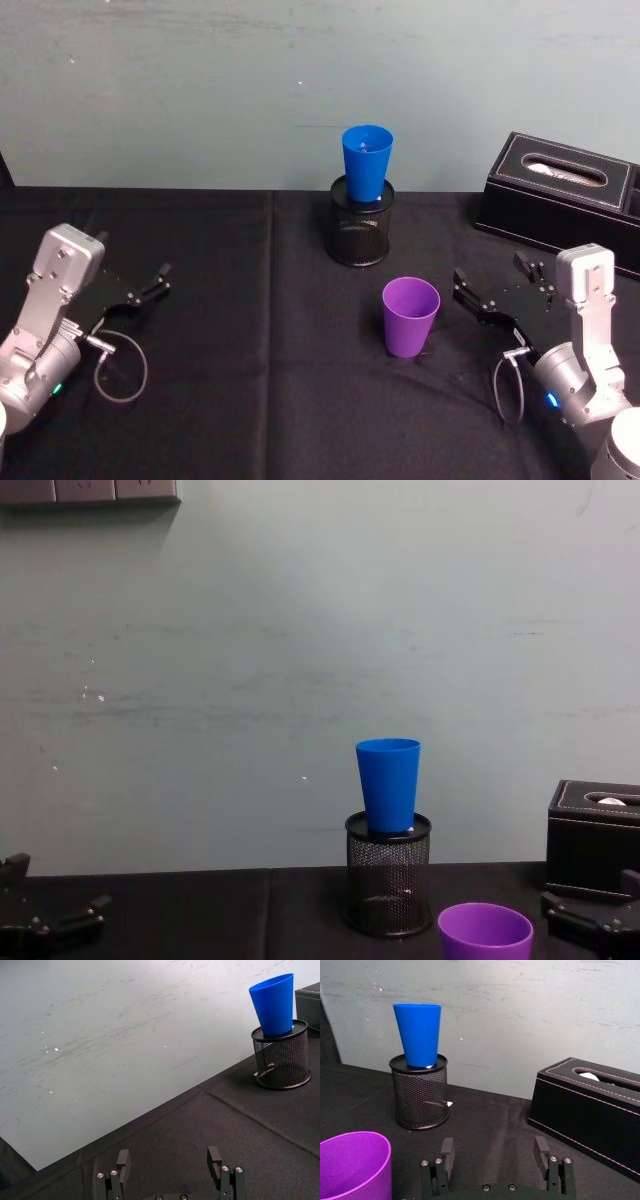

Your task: Pick up one cup with a gripper and tap it against the other cup.

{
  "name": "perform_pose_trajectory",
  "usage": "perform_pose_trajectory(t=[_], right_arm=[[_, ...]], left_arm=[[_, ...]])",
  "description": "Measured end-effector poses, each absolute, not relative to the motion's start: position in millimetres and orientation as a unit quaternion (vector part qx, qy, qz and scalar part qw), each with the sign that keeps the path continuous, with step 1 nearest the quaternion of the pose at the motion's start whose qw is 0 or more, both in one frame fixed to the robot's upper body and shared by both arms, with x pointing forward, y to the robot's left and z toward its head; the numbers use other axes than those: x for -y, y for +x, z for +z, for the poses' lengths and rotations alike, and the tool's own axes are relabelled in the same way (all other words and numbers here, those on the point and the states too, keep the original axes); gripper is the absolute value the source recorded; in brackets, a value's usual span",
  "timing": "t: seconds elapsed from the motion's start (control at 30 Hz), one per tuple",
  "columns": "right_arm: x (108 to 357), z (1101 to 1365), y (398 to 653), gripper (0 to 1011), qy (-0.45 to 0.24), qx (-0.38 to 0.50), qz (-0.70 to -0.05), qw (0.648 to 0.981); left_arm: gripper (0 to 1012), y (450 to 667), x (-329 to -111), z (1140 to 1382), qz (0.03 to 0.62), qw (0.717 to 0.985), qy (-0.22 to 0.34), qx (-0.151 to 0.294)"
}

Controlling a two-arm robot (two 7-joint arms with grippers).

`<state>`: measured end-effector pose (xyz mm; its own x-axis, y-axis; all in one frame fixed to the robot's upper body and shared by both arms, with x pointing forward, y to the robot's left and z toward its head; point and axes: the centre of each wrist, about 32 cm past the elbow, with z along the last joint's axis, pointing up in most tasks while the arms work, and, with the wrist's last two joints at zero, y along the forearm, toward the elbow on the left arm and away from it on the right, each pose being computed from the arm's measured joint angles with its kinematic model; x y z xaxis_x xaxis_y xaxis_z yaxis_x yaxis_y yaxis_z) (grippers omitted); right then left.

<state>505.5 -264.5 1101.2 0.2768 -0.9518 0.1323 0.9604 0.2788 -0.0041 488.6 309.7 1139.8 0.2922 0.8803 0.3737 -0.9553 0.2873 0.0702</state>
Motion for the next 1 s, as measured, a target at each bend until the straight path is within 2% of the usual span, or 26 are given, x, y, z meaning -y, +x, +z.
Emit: perform_pose_trajectory(t=[1.0], right_arm=[[265.6,1100.9,507.6,1004,-0.052,0.040,-0.600,0.797]], left_arm=[[1011,488.6,-309.7,1139.8,0.580,0.791,0.141,0.132]])
